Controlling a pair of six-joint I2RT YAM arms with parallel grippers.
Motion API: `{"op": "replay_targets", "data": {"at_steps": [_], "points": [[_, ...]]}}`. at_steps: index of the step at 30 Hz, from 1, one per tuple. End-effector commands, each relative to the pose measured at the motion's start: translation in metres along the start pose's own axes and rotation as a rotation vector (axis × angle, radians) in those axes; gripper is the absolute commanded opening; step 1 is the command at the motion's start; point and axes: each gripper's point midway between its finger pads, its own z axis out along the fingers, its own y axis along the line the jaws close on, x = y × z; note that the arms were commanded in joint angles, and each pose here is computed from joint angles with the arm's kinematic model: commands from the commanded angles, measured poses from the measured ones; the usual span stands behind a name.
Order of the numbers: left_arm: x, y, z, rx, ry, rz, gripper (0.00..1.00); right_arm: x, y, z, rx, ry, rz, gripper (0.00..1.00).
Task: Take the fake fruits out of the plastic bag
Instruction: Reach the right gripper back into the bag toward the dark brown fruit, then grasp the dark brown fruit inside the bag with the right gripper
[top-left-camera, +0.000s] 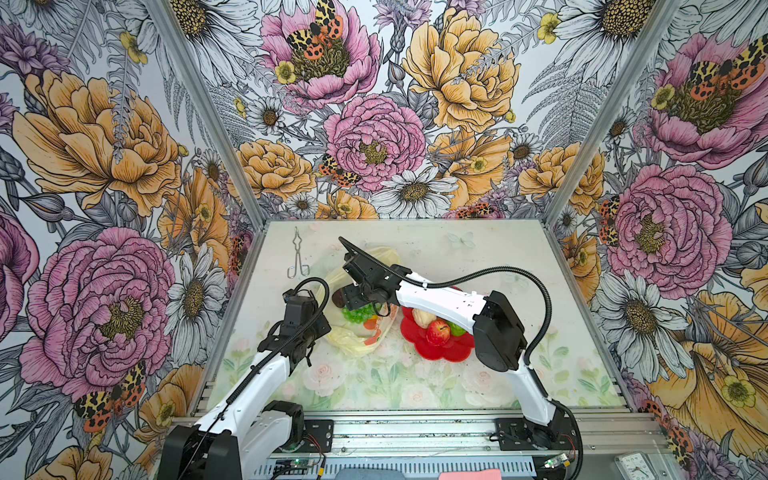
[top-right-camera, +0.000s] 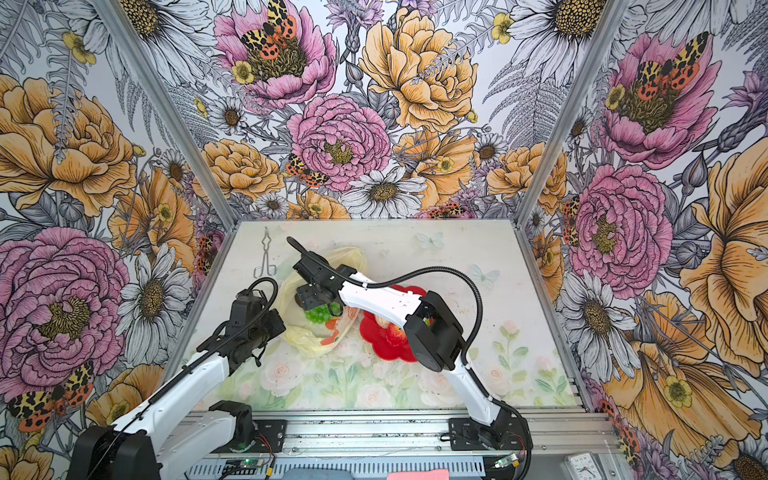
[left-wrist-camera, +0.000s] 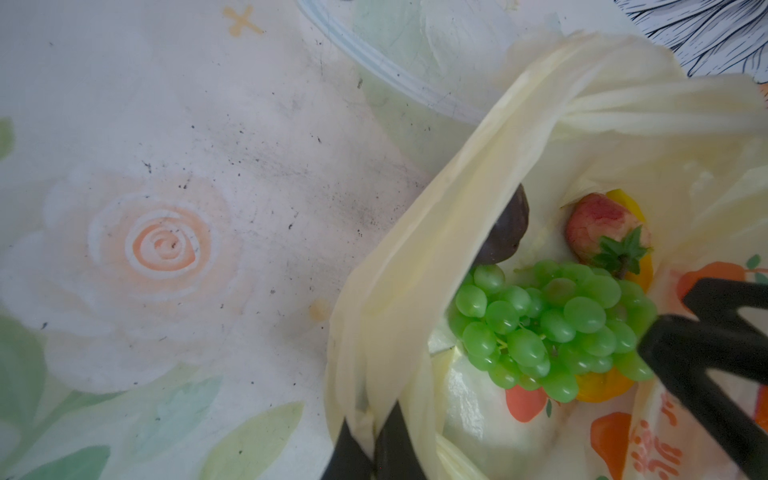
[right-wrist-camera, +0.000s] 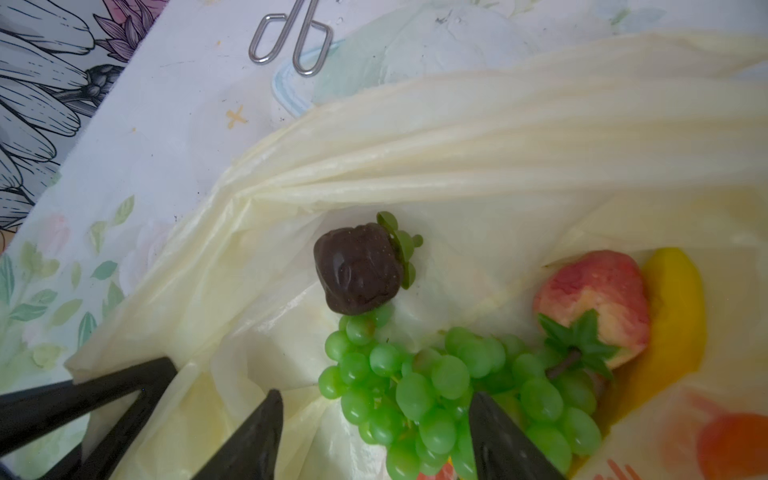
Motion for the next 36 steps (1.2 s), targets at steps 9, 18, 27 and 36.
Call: {"op": "replay_targets", "data": {"at_steps": [9,18,27,36], "points": [[-0.003,0.000,0.000,0.013,-0.016,0.004,0.00,-0.022,0.007,0.038,-0.039,-0.037,-0.074,0.84],[-0.003,0.000,0.001,0.010,-0.013,0.004,0.00,-0.023,0.008,0.060,-0.065,-0.030,-0.097,0.84],[-0.003,0.000,0.001,0.011,-0.014,0.006,0.00,-0.017,0.005,0.083,-0.092,-0.007,-0.082,0.85],[-0.003,0.000,0.001,0.010,-0.014,0.006,0.00,-0.016,0.005,0.083,-0.108,0.000,-0.073,0.73]]}}
